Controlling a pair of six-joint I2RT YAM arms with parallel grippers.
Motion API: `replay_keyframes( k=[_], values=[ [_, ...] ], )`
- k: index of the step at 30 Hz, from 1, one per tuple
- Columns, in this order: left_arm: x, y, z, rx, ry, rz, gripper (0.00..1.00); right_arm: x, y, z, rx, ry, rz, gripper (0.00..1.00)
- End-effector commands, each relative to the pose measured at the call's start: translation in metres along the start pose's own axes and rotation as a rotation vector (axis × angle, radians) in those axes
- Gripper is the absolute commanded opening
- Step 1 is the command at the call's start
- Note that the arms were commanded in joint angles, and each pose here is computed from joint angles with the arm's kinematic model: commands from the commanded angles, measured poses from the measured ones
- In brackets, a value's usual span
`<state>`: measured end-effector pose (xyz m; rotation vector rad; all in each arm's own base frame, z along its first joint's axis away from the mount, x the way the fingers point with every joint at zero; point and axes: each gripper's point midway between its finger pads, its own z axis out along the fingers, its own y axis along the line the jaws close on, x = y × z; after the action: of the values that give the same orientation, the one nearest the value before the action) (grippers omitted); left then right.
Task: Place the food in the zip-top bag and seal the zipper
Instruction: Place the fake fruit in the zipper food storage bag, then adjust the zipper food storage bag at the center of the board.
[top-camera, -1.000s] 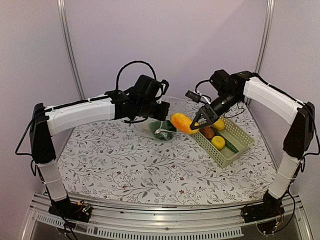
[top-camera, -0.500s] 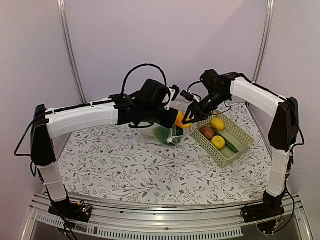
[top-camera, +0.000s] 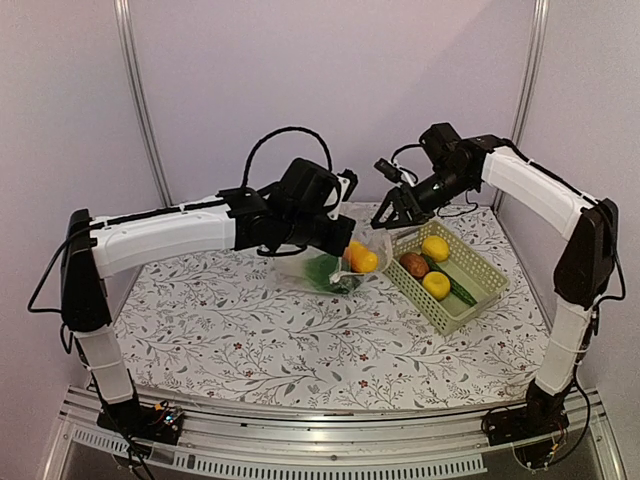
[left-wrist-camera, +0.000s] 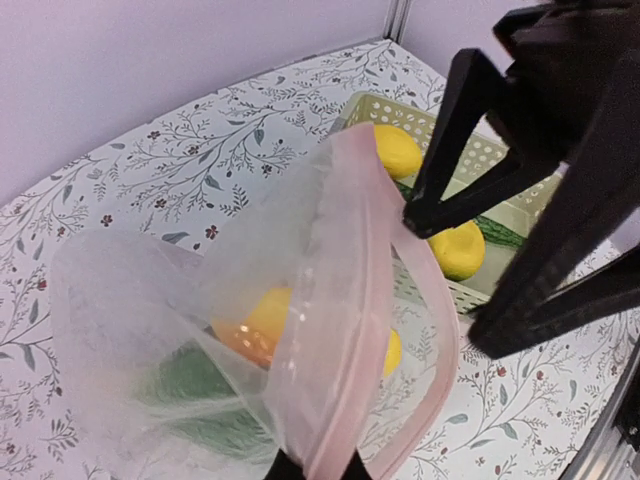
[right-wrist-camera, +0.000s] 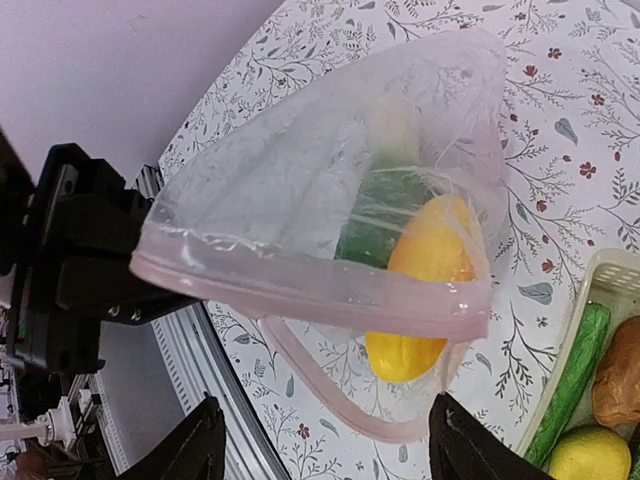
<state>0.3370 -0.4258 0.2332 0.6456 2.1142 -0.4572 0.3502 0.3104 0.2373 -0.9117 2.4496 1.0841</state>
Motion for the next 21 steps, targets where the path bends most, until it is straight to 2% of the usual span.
replay_keyframes(
  k=[1,5,8,10,13,17,21],
  values=[
    [-0.028,0.027,-0.032,-0.071,-0.067,-0.004,0.00,-0.004,0.020,-0.073,0.006,-0.150,-0.106,0.68],
    [-0.047,0.059,-0.067,-0.157,-0.143,-0.007,0.00,0.010,0.004,-0.098,0.100,-0.209,-0.155,0.66],
    [-0.037,0.074,-0.059,-0.150,-0.124,-0.023,0.00,0.026,-0.001,-0.095,0.141,-0.226,-0.189,0.63],
    [-0.039,0.073,-0.057,-0.150,-0.098,-0.018,0.00,0.034,0.007,-0.088,0.097,-0.223,-0.203,0.59],
    [-0.034,0.072,-0.048,-0.143,-0.083,-0.006,0.00,0.039,0.021,-0.070,0.081,-0.182,-0.259,0.51],
    [-0.015,0.066,-0.027,-0.104,-0.023,-0.007,0.00,0.040,0.032,-0.041,0.134,-0.126,-0.403,0.39],
    [-0.012,0.058,-0.020,-0.058,-0.003,-0.022,0.00,0.041,0.072,-0.025,0.118,-0.120,-0.635,0.37]
  ],
)
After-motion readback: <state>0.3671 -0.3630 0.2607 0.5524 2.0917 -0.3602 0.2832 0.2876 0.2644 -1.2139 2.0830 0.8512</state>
